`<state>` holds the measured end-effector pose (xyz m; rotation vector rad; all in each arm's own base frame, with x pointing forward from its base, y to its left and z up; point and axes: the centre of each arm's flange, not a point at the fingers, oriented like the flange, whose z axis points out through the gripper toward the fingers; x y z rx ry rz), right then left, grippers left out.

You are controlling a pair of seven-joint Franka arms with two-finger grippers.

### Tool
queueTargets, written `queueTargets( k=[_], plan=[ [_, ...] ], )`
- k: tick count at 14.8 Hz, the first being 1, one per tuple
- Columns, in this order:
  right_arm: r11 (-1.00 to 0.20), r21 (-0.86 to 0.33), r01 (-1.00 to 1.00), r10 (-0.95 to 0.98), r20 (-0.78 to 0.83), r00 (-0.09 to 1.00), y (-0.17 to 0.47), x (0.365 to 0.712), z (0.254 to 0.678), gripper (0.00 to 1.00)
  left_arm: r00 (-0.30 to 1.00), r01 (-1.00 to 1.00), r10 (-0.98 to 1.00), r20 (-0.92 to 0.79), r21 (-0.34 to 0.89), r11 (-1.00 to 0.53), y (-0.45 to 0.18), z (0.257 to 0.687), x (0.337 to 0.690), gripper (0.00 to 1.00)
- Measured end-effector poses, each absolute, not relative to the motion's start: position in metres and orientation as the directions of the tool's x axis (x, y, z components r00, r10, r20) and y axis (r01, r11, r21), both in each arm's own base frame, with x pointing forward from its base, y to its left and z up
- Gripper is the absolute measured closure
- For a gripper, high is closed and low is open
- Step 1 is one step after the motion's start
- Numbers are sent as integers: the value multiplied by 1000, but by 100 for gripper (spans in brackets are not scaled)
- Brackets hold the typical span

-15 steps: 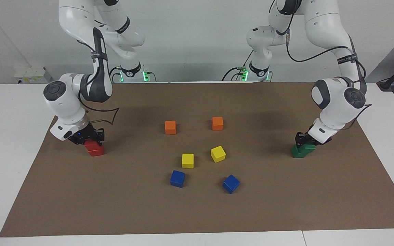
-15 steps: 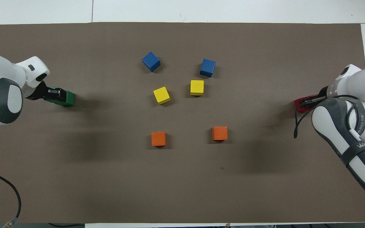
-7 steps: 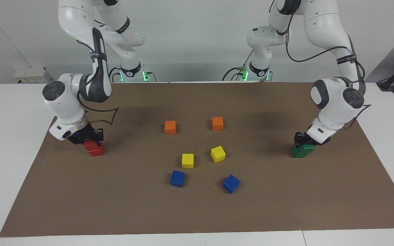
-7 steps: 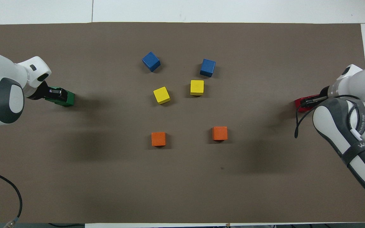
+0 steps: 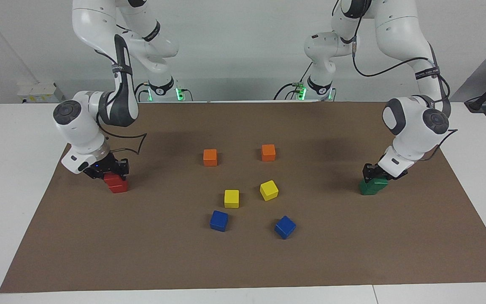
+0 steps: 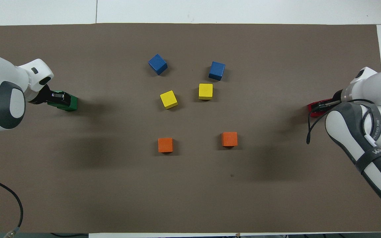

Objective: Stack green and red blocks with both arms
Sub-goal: 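Lower the held cubes onto the matching cubes with both grippers, then open both grippers and draw them back from the stacks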

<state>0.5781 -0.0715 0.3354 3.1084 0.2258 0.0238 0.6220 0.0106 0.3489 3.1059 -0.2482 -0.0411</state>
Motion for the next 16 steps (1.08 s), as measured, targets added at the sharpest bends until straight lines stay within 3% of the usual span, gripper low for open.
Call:
queueTargets(
  k=[2,3,4,11,16],
  plan=[
    [-989,26,144,145,14,989,-71,578,335,1,987,-158,-159,-25,28,-987,11,348,622,14],
    [-989,26,144,145,14,989,-71,578,335,0,987,-158,-159,-23,27,-987,11,349,622,4],
    [-989,26,144,145,14,989,-71,578,335,0,987,-158,-159,-19,27,-987,11,351,623,0],
    [-990,32,138,139,35,990,-76,584,343,0,988,-154,-155,-7,19,-988,14,419,624,0],
    [-990,36,137,139,51,989,-76,598,366,0,987,-155,-156,-48,18,-988,12,491,595,0]
  ],
)
